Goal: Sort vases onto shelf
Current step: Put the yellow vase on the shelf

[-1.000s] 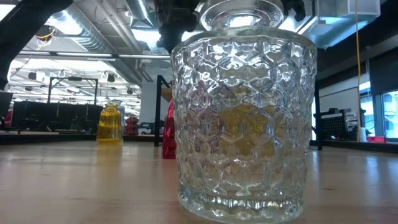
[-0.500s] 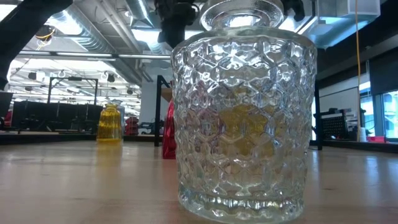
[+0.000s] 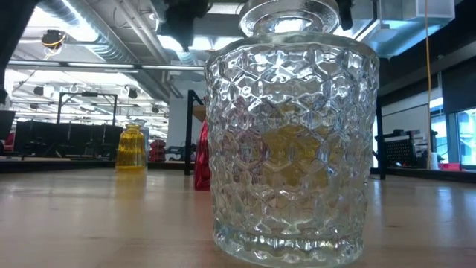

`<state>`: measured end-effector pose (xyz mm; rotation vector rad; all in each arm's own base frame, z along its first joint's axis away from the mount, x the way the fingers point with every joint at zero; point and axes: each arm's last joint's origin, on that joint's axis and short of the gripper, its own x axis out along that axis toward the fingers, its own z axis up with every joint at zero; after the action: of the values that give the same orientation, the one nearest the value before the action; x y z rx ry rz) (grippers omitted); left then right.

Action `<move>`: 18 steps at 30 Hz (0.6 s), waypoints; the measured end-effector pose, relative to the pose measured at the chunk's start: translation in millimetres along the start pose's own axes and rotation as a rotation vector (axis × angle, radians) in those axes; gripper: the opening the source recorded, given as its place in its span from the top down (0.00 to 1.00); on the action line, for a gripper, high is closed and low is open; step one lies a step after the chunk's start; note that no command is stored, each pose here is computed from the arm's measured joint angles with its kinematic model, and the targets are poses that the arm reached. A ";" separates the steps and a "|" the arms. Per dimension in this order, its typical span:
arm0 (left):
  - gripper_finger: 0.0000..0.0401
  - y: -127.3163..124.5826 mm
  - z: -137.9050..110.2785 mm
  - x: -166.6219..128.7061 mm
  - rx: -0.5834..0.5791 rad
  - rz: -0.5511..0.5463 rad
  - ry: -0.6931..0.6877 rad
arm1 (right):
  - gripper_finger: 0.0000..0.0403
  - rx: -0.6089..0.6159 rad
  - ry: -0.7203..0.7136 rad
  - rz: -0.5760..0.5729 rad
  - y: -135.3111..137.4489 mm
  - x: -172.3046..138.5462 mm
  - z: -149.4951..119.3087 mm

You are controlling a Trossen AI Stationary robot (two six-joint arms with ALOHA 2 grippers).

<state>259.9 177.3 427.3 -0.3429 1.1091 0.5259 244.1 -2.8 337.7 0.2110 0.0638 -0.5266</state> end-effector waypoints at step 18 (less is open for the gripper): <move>0.66 64.1 -95.1 114.7 -0.327 -0.038 0.383 | 0.71 0.015 0.004 -0.038 0.2 3.8 -3.4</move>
<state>191.7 208.0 283.4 -0.7727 1.3828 0.6244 247.5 -3.8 334.0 0.2262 0.0680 -0.5643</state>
